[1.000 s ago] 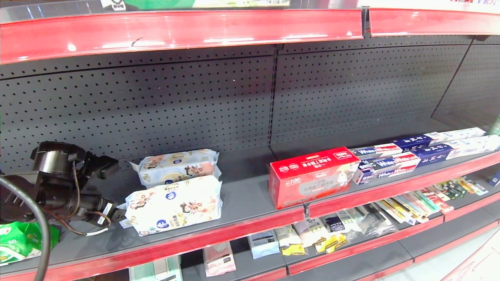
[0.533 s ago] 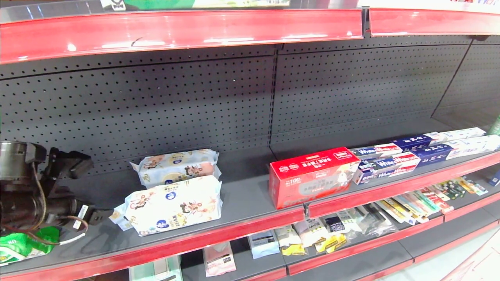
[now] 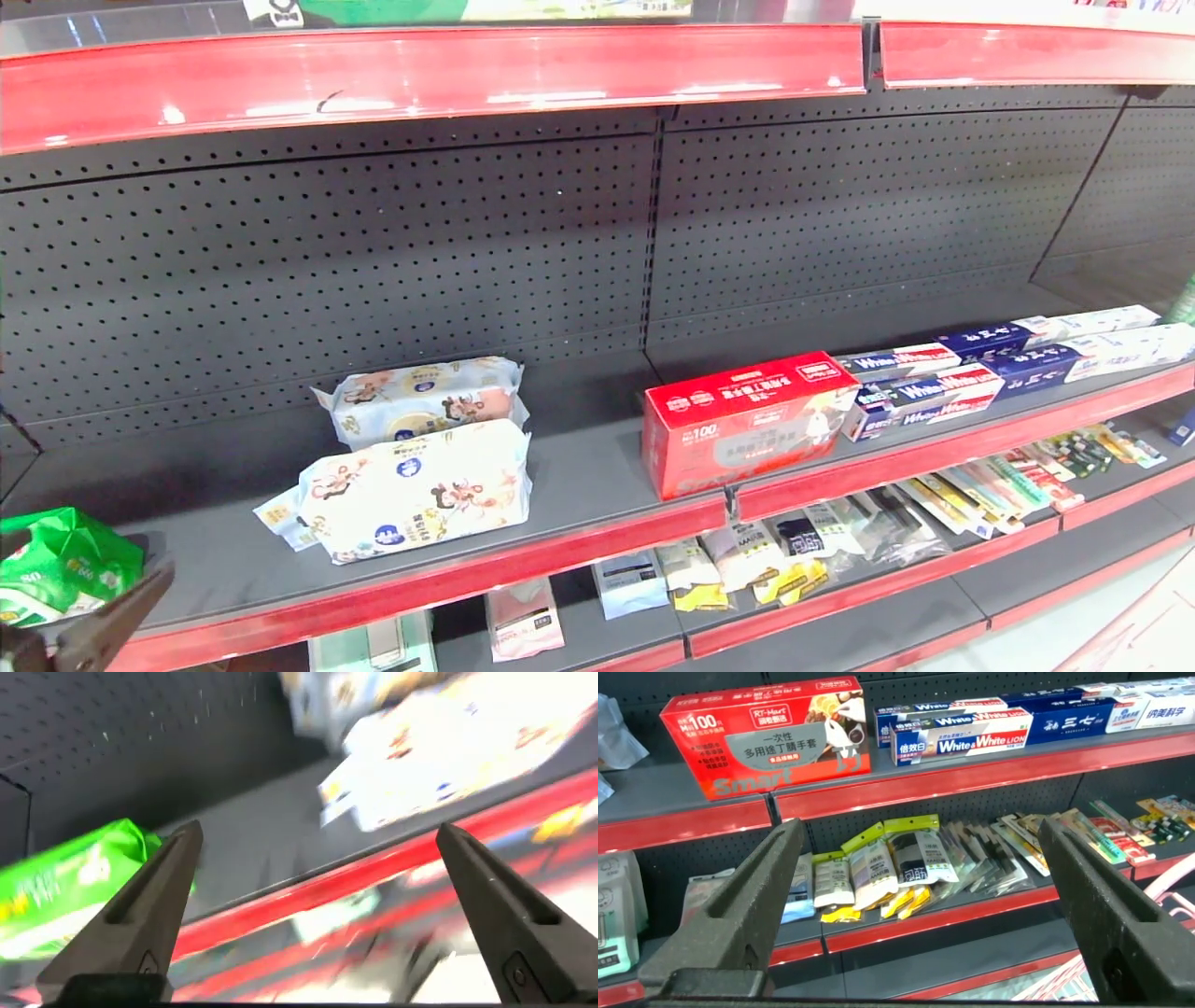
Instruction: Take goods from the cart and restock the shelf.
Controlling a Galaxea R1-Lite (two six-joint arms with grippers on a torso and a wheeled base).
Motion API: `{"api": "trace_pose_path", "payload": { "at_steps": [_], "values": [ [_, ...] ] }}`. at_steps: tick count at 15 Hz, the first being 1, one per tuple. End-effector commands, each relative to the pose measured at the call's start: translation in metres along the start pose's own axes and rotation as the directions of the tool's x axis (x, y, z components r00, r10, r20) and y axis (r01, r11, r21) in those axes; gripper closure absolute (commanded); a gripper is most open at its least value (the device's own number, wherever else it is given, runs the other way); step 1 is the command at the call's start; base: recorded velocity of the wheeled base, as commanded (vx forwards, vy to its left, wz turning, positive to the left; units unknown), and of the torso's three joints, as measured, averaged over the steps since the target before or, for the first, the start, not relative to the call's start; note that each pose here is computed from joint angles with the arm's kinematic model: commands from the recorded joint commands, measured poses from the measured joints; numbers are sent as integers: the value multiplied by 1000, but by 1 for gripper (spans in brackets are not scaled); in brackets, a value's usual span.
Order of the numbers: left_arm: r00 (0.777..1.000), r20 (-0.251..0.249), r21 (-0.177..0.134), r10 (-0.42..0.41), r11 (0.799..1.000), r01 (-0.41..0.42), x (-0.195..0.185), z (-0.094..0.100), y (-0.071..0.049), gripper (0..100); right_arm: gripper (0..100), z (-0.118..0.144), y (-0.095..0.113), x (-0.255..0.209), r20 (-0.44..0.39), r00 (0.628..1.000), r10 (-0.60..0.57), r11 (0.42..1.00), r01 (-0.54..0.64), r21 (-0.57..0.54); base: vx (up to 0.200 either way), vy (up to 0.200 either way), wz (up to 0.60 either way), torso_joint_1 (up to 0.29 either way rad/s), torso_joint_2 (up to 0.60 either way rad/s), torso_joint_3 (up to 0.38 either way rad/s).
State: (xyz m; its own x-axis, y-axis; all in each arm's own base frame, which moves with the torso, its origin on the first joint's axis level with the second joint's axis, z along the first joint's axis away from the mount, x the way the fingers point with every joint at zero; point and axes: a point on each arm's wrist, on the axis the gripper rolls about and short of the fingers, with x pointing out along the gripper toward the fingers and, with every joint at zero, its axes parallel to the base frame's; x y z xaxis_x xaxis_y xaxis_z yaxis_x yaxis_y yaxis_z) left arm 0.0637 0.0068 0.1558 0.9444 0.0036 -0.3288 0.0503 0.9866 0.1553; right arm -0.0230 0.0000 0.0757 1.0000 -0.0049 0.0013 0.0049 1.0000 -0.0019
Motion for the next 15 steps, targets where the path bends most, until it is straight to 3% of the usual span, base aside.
{"api": "trace_pose_path", "payload": {
  "at_steps": [1,3,4,5,15],
  "values": [
    [970,238,-127,41,992,-11,-45,-56,-19,0,0,0,0,0,-1,1000,0,1000,0,-1,0,0,0,0,0,0],
    [962,235,-156,142,982,-107,-47,-82,-23,0,0,0,0,0,-1,1000,0,1000,0,-1,0,0,0,0,0,0],
    [962,211,-176,172,975,-135,-49,-97,-25,0,0,0,0,0,-1,1000,0,1000,0,-1,0,0,0,0,0,0],
    [962,212,-198,174,971,-132,-49,-97,-25,0,0,0,0,0,-3,1000,0,1000,0,-1,0,0,0,0,0,0],
    [962,213,-200,169,972,-127,-49,-97,-25,0,0,0,0,0,-1,1000,0,1000,0,0,0,0,0,0,0,0]
  ]
}}
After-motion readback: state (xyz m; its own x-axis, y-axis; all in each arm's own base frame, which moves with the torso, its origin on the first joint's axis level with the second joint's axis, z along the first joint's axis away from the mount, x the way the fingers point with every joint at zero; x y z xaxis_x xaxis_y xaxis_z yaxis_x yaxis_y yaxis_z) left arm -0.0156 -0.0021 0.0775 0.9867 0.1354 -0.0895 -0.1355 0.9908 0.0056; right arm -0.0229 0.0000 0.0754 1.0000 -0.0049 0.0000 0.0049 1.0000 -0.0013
